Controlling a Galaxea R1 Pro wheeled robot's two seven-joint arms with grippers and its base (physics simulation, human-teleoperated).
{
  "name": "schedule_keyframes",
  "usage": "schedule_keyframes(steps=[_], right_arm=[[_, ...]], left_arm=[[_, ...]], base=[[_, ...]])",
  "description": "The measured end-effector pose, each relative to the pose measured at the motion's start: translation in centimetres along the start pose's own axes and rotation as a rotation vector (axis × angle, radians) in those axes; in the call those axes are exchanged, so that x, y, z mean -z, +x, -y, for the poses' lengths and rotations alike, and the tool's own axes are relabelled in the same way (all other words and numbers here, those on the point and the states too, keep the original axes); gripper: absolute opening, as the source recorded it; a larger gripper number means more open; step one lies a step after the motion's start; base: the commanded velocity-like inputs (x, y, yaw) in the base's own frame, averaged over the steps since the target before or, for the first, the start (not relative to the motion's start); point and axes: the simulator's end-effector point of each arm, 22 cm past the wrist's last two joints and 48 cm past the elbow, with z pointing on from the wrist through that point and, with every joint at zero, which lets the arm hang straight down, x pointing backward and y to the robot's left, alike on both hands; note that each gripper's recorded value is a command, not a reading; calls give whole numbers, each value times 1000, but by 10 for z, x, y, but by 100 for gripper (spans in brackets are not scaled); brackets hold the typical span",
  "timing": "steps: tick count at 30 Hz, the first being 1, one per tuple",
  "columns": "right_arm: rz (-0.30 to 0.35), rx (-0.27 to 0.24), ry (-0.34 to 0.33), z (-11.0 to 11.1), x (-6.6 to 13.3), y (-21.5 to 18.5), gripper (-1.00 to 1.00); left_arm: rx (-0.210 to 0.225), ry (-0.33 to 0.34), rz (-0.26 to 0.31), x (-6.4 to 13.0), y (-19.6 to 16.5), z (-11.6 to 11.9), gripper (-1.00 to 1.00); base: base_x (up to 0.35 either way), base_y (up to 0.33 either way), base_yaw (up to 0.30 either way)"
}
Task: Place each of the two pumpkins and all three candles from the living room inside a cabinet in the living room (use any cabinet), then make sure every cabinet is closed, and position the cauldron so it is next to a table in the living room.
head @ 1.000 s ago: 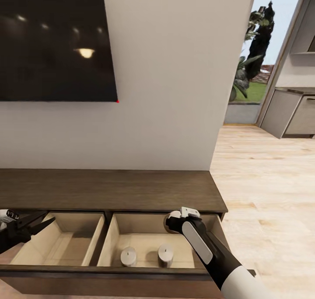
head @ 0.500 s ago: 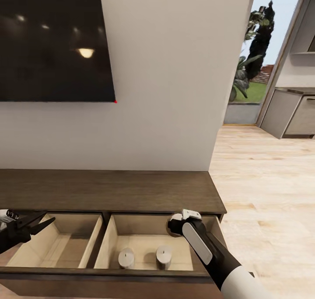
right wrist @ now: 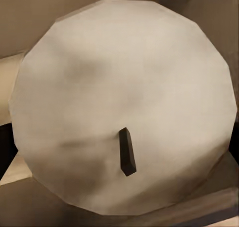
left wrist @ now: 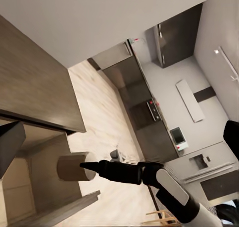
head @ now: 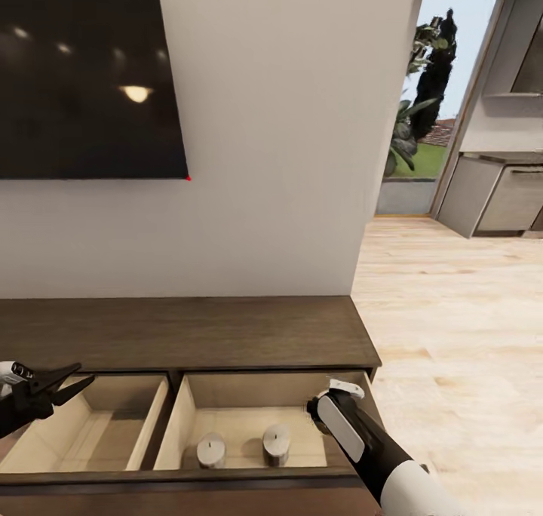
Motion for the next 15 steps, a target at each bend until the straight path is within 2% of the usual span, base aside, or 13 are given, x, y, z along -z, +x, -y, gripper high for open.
schedule_keyframes(steps=[4, 8, 10, 15], right_arm=[[23, -30, 23, 8, -5, -1, -100], [72, -17, 48, 15, -8, -9, -100], [96, -3, 64, 18, -8, -13, -100], [104, 2, 45, 14, -9, -15, -100]], left_arm=[[-3, -1, -1, 0, 0, 1, 100], [-4, -1, -3, 0, 0, 1, 100], [-4, -1, -3, 0, 0, 1, 100], [-3, -1, -3, 0, 0, 1, 100]], base=[[0, 0, -92], [11, 0, -15], [172, 66, -2], [133, 64, -1]])
